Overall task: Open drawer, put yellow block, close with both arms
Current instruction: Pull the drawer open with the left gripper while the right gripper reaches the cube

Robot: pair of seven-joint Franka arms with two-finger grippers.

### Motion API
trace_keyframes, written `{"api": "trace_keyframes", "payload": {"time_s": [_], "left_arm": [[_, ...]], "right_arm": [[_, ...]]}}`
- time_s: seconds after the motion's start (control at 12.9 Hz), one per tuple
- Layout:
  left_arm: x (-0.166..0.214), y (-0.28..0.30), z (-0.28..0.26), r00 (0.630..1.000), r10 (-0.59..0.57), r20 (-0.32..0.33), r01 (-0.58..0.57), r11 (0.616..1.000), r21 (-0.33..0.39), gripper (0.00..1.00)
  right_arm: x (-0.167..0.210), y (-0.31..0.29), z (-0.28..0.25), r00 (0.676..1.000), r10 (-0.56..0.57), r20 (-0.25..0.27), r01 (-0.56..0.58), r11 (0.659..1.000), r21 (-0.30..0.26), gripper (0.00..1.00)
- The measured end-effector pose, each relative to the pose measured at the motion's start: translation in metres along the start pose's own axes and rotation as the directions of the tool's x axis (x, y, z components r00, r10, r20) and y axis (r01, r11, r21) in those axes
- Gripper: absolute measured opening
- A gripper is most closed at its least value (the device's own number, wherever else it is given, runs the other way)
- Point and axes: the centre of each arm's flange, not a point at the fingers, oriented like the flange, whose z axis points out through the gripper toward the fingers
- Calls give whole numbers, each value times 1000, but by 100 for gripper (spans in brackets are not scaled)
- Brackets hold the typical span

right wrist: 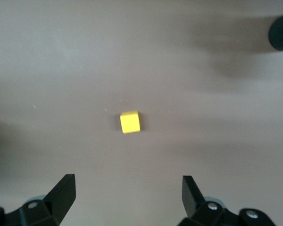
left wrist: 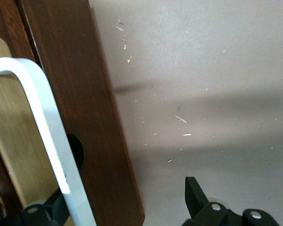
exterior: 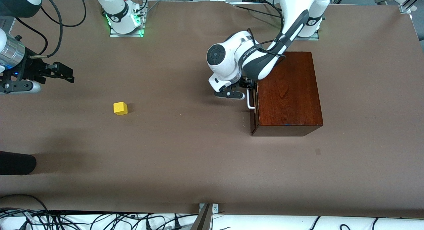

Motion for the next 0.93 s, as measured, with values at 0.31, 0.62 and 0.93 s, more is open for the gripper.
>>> {"api": "trace_keyframes", "payload": {"time_s": [0.31, 0.62, 0.93], "left_arm": [[-4, 25, -10, 997, -27, -68, 22, 997, -70, 100], [-5, 50, -23, 994, -15, -110, 2, 993, -120, 100], [-5, 69, -30, 993, -4, -122, -13, 990, -138, 100]], "right_arm": [[8, 22, 8, 998, 59, -7, -58, 994, 88, 100], [12, 18, 18, 999, 41, 10, -42, 998, 57, 100], [15, -18, 44, 996, -26, 88, 24, 999, 27, 100]]}}
